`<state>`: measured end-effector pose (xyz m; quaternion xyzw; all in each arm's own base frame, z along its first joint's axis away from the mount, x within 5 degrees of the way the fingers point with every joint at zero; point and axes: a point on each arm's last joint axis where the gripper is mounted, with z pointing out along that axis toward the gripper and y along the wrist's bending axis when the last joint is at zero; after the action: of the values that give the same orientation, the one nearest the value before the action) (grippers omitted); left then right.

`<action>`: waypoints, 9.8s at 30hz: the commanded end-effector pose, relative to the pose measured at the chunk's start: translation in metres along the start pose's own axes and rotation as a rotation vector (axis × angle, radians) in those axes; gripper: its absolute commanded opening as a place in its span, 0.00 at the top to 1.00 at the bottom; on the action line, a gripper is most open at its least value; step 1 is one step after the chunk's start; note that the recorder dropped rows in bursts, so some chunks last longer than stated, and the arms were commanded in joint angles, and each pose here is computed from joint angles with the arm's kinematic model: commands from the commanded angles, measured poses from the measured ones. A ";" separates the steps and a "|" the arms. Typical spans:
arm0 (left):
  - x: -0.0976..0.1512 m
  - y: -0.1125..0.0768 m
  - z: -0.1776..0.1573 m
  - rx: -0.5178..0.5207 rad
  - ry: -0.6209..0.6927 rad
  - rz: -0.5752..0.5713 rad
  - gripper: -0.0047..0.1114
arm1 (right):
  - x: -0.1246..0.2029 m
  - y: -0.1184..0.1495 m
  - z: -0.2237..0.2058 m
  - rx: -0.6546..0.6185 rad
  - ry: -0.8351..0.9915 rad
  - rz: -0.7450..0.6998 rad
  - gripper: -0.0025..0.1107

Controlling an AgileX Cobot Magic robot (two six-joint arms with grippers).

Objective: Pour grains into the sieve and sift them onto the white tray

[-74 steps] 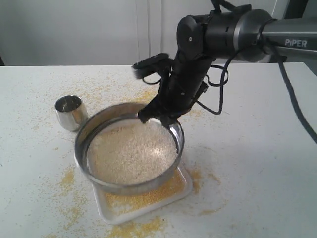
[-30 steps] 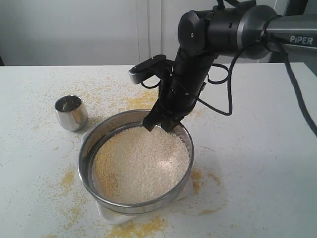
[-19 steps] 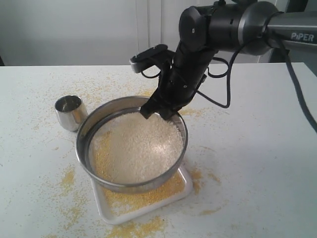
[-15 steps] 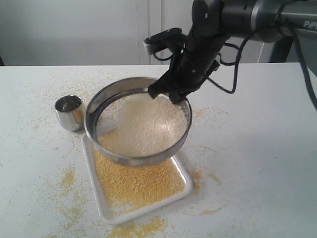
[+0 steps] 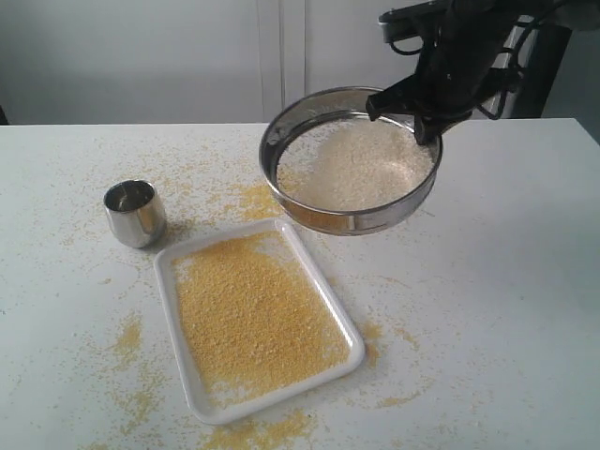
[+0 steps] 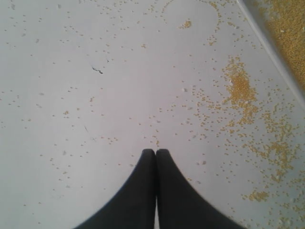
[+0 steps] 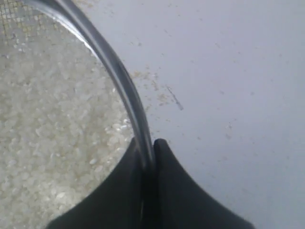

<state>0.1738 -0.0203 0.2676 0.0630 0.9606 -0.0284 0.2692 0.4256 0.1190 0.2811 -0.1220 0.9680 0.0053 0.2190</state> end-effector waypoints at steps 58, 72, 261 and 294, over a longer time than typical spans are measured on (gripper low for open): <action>0.002 0.000 -0.001 0.004 0.004 -0.011 0.96 | -0.012 -0.041 0.061 0.062 -0.046 0.071 0.85; 0.002 0.000 -0.001 0.004 0.004 -0.011 0.96 | 0.010 -0.043 -0.026 0.075 -0.060 0.034 0.98; 0.078 0.000 -0.029 -0.083 -0.537 0.146 0.96 | 0.392 -0.011 -0.077 -0.002 -0.897 0.066 0.98; 0.147 0.003 0.004 -0.118 -0.748 -0.003 0.96 | 0.392 -0.011 -0.077 -0.002 -0.897 0.066 0.98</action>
<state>0.0519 -0.0022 0.1928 0.0385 0.7966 0.0129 0.6031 0.0527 0.0114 0.1845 -0.0757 0.7855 0.0686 0.6103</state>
